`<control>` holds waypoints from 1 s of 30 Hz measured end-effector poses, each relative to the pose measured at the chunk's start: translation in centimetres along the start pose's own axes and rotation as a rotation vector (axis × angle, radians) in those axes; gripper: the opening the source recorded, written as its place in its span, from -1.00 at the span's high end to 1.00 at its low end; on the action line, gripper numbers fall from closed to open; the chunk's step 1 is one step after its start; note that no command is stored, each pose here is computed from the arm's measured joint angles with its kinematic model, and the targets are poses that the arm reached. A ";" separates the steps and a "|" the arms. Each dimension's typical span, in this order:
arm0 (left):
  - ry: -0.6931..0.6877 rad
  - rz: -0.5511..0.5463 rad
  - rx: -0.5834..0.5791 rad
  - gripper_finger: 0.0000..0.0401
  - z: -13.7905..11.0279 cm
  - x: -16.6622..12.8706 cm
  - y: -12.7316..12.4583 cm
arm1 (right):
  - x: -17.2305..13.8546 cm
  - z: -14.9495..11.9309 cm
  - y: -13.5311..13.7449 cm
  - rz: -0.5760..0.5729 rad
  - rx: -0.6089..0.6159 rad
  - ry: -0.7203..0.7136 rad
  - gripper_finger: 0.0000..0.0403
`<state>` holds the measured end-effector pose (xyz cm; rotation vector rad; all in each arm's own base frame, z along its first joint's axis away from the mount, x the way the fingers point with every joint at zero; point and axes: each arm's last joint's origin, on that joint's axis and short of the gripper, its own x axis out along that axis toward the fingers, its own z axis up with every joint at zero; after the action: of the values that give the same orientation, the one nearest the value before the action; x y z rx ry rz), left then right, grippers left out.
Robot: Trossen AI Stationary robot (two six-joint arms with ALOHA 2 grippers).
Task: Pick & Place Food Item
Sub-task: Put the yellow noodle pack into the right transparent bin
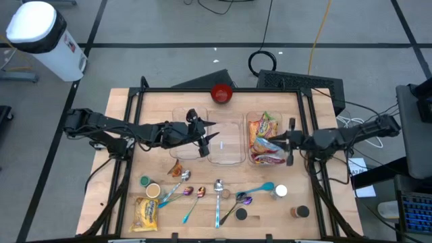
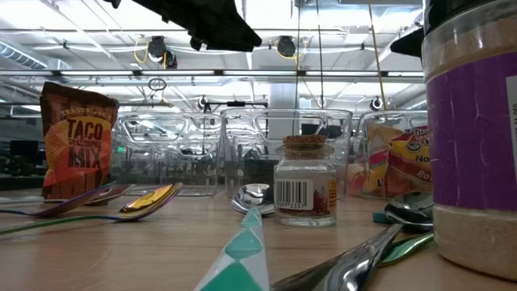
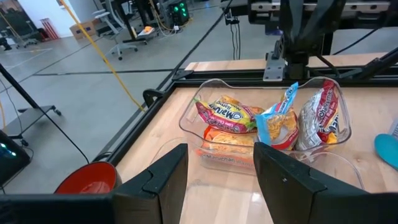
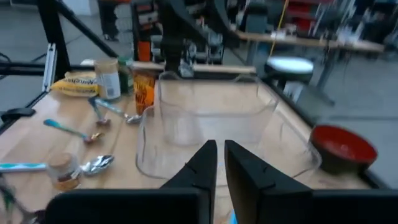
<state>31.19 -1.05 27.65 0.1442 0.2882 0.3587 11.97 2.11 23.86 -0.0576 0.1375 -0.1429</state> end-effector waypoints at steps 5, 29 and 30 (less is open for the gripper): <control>0.006 -0.001 0.003 0.05 -0.1 0.0 0.0 | -0.3 -0.9 -0.2 0.075 0.012 -0.141 0.99; 0.034 -0.005 -0.022 0.05 -0.4 0.0 -0.1 | -1.7 -3.8 -1.7 0.119 0.054 -0.217 1.00; 0.033 -0.005 -0.022 0.05 -0.4 0.0 -0.1 | -1.7 -3.8 -1.7 0.119 0.055 -0.215 1.00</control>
<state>31.09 -1.07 27.31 0.1157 0.3175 0.3597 9.51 0.46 20.45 -0.0094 -0.0778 -0.0208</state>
